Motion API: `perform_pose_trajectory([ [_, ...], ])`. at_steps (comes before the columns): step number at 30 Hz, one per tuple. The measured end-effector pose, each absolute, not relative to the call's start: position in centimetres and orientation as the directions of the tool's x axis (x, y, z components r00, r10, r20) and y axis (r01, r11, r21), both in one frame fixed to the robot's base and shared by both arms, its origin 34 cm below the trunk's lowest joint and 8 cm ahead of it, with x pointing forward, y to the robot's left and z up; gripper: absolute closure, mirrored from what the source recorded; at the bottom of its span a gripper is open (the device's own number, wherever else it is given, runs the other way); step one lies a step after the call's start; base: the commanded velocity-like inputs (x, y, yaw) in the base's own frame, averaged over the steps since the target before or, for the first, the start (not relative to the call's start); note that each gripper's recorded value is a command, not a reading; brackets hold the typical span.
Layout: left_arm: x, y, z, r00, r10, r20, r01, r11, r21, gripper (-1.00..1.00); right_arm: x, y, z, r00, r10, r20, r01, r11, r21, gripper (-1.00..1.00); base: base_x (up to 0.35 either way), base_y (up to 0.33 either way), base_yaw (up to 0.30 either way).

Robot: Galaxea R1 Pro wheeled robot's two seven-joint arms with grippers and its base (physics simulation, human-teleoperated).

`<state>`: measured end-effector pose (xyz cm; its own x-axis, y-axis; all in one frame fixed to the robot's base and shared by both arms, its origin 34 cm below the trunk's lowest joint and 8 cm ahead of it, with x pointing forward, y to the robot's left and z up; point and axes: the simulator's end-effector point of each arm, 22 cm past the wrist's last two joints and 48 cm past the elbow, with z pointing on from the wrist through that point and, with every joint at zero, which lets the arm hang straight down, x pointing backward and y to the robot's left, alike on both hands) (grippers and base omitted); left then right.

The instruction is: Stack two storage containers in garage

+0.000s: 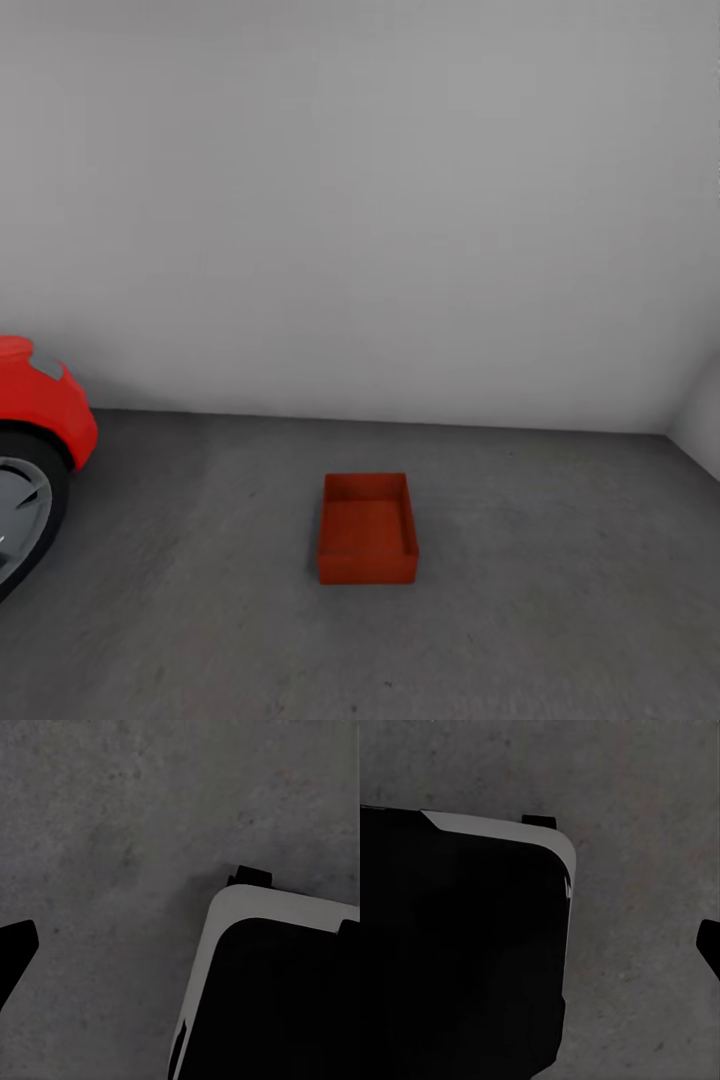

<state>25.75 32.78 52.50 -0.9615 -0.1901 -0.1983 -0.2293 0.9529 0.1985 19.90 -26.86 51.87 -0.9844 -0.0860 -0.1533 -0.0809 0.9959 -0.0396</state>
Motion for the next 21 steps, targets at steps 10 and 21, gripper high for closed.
perform_pose_trajectory([
  [10, 26.4, 32.8, 52.7, -0.958, -0.19, -0.214, -0.232, 0.953, 0.195, -1.0, 20.5, -26.9, 52.0, -0.982, -0.086, -0.169, -0.08, 0.996, -0.041, -1.0, 0.0, 0.0, 0.0],
  [21, 27.0, 32.8, 52.9, -0.954, -0.191, -0.231, -0.237, 0.953, 0.191, -1.0, 21.2, -26.9, 52.1, -0.979, -0.086, -0.187, -0.079, 0.996, -0.042, -1.0, 0.0, 0.0, 0.0],
])
